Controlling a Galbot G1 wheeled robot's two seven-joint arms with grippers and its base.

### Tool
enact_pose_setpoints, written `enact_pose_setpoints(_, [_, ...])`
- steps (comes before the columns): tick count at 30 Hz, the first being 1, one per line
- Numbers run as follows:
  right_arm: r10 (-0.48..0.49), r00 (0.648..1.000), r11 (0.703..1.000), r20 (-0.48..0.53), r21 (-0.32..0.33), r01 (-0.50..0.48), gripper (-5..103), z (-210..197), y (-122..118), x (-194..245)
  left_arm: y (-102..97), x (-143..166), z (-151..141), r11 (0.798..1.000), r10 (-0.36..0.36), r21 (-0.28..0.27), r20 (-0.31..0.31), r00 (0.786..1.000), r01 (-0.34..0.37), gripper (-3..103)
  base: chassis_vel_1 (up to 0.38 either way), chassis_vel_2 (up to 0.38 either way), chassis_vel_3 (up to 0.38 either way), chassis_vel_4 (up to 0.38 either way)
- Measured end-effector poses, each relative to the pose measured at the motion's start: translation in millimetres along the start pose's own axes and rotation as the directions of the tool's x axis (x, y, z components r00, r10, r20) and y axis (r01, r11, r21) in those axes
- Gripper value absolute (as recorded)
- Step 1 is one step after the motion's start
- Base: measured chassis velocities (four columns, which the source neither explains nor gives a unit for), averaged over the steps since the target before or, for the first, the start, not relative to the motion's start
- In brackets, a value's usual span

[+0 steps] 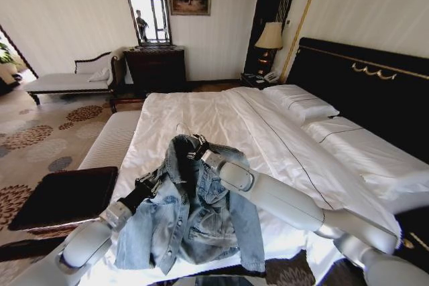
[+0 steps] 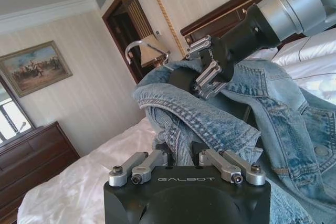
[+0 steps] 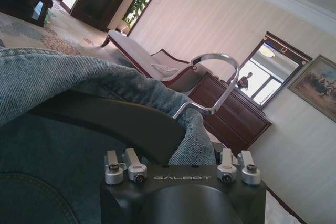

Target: Pick up the clothes from the bed and hang them on the clothes hanger.

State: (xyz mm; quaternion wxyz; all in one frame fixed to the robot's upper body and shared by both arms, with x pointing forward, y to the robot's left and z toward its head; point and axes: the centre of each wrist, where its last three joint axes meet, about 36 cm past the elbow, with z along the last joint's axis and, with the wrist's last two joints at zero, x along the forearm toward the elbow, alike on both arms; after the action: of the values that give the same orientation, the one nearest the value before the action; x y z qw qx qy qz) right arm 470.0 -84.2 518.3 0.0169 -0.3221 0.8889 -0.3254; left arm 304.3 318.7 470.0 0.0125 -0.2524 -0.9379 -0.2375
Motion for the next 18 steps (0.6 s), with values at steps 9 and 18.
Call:
enact_pose_setpoints(9, [0.028, 1.0, 1.0, 0.001, -0.007, -0.028, 59, 3, 5, 4, 1.4, -1, 3, 1.0, -0.023, 0.006, -0.025, 0.999, 0.023, 19, 0.0, 0.0, 0.0, 0.0])
enact_pose_setpoints(18, [0.09, 0.996, 0.996, -0.004, -0.025, -0.09, 50, 8, 2, 11, 6.7, -2, -6, 0.989, -0.127, 0.066, -0.068, 0.99, 0.131, 37, 0.0, 0.0, 0.0, 0.0])
